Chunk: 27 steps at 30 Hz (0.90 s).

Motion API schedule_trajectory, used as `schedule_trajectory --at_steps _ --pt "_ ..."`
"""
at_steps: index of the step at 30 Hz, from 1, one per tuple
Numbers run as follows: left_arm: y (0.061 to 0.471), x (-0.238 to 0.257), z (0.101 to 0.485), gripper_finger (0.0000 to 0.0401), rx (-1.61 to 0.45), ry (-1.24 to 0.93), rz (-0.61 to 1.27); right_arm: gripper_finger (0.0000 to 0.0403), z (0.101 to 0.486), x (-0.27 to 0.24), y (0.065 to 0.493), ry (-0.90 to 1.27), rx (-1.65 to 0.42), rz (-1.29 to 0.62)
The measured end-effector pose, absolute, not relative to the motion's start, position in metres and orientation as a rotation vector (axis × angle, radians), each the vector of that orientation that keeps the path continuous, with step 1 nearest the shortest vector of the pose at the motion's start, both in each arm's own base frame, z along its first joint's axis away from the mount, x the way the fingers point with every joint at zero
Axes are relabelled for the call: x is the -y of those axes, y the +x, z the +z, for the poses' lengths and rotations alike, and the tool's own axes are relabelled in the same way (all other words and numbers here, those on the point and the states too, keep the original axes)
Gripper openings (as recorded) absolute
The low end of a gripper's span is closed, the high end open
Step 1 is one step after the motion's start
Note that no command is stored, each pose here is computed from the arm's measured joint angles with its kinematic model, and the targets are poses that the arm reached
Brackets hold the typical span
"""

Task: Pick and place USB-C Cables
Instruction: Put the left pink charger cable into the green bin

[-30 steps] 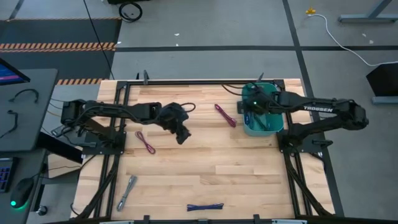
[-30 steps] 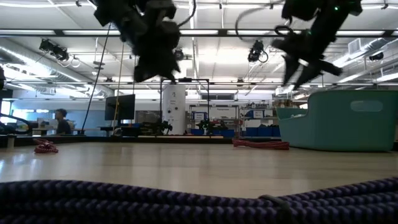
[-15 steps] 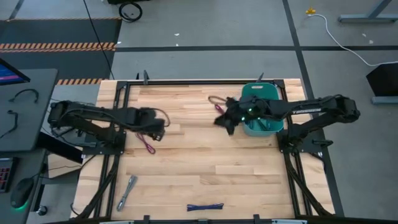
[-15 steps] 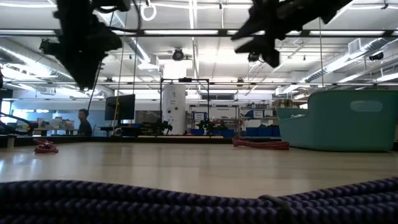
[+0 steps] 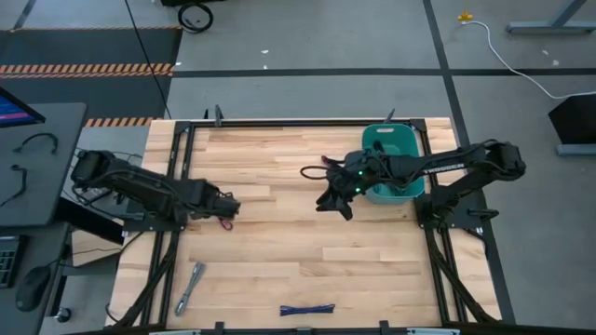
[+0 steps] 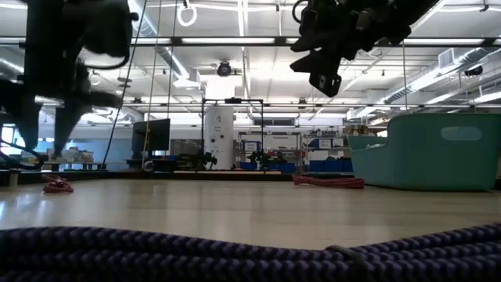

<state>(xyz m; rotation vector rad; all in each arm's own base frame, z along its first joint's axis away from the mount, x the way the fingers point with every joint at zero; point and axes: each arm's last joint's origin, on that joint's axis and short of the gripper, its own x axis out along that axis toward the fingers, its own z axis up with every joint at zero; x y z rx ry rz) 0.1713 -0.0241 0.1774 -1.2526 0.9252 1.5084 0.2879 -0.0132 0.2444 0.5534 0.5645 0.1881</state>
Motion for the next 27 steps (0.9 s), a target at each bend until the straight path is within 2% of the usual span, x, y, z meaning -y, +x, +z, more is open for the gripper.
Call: schedule_trajectory --at_steps 5,9,13,18,19,27 --pt "0.165 0.019 0.146 0.0200 -0.743 -1.374 1.554 0.0139 0.249 0.017 0.284 0.523 -0.546 0.198" --pt "0.154 0.014 0.125 0.0205 -0.708 -1.405 1.577 0.0139 0.255 0.020 0.280 0.515 -0.529 0.197" --pt "0.152 0.012 0.122 0.0156 -0.768 -1.316 1.506 0.0139 0.260 0.023 0.273 0.519 -0.528 0.184" --pt "0.167 0.012 0.130 0.0032 -0.804 -1.165 1.314 0.0139 0.266 0.025 0.261 0.524 -0.551 0.140" --pt "0.174 0.012 0.132 0.0020 -0.781 -1.156 1.250 0.0139 0.268 0.025 0.258 0.524 -0.555 0.130" --pt "0.233 0.014 0.172 0.0016 -0.431 -0.969 0.700 0.0139 0.288 0.025 0.235 0.508 -0.496 0.033"
